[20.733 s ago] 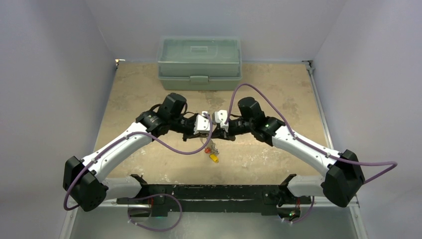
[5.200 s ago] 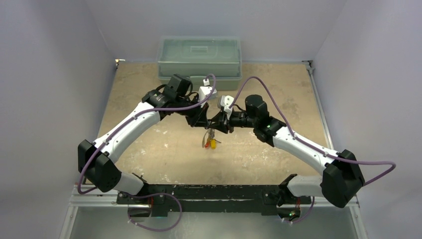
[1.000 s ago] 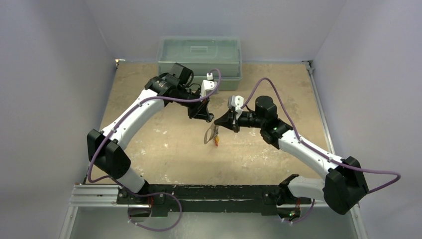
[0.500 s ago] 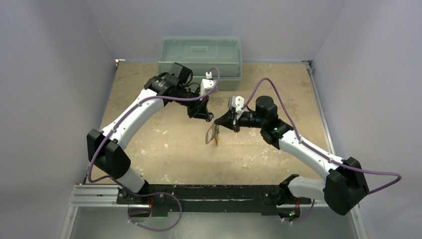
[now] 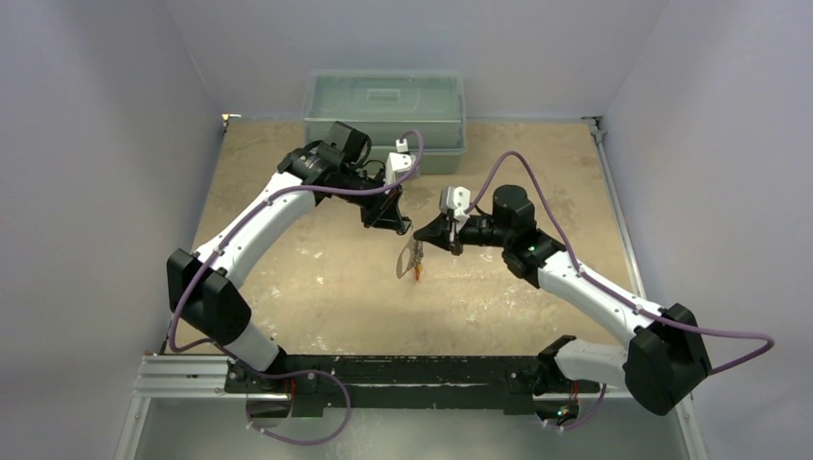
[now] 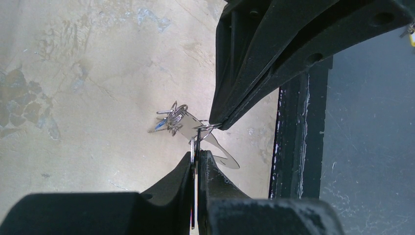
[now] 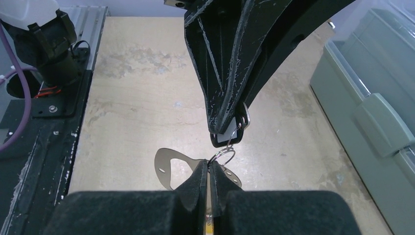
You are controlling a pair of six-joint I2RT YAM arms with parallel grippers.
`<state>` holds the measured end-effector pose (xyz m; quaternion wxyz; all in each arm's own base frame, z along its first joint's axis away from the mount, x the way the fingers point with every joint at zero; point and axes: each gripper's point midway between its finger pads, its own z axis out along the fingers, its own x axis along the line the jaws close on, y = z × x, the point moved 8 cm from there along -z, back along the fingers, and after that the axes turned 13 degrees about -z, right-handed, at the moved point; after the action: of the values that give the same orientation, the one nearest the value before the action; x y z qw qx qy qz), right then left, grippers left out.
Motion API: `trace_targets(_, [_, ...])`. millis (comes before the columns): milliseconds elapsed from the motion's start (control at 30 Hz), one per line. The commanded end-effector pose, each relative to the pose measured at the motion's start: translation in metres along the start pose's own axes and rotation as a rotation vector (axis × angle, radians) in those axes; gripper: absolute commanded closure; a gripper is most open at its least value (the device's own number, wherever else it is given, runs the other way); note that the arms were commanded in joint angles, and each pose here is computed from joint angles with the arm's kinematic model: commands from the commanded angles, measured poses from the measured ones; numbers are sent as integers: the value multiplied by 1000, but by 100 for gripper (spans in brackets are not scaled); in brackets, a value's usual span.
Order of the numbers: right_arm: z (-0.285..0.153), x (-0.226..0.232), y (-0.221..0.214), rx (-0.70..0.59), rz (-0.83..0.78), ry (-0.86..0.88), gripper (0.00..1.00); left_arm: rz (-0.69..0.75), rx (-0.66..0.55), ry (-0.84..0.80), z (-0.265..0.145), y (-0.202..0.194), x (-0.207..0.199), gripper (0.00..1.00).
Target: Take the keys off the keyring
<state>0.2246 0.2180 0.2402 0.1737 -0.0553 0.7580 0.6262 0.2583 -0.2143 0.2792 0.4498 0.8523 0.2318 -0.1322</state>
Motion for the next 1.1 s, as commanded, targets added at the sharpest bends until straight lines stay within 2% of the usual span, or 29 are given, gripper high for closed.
trace_targets(0, [-4, 9, -1, 9, 9, 58, 91, 77, -101, -1, -18, 17, -10, 100])
trace_targets(167, [-3, 5, 1, 13, 22, 39, 74, 79, -101, -35, -18, 14, -14, 100])
trace_targets(433, [-2, -1, 5, 15, 44, -3, 68, 80, -101, -41, -18, 12, -16, 100])
trace_targets(633, [-1, -6, 7, 23, 64, -34, 56, 74, -97, -44, -17, 10, -15, 100])
trace_targets(1067, [3, -13, 15, 18, 118, -60, 57, 47, -97, -56, -12, 3, -14, 100])
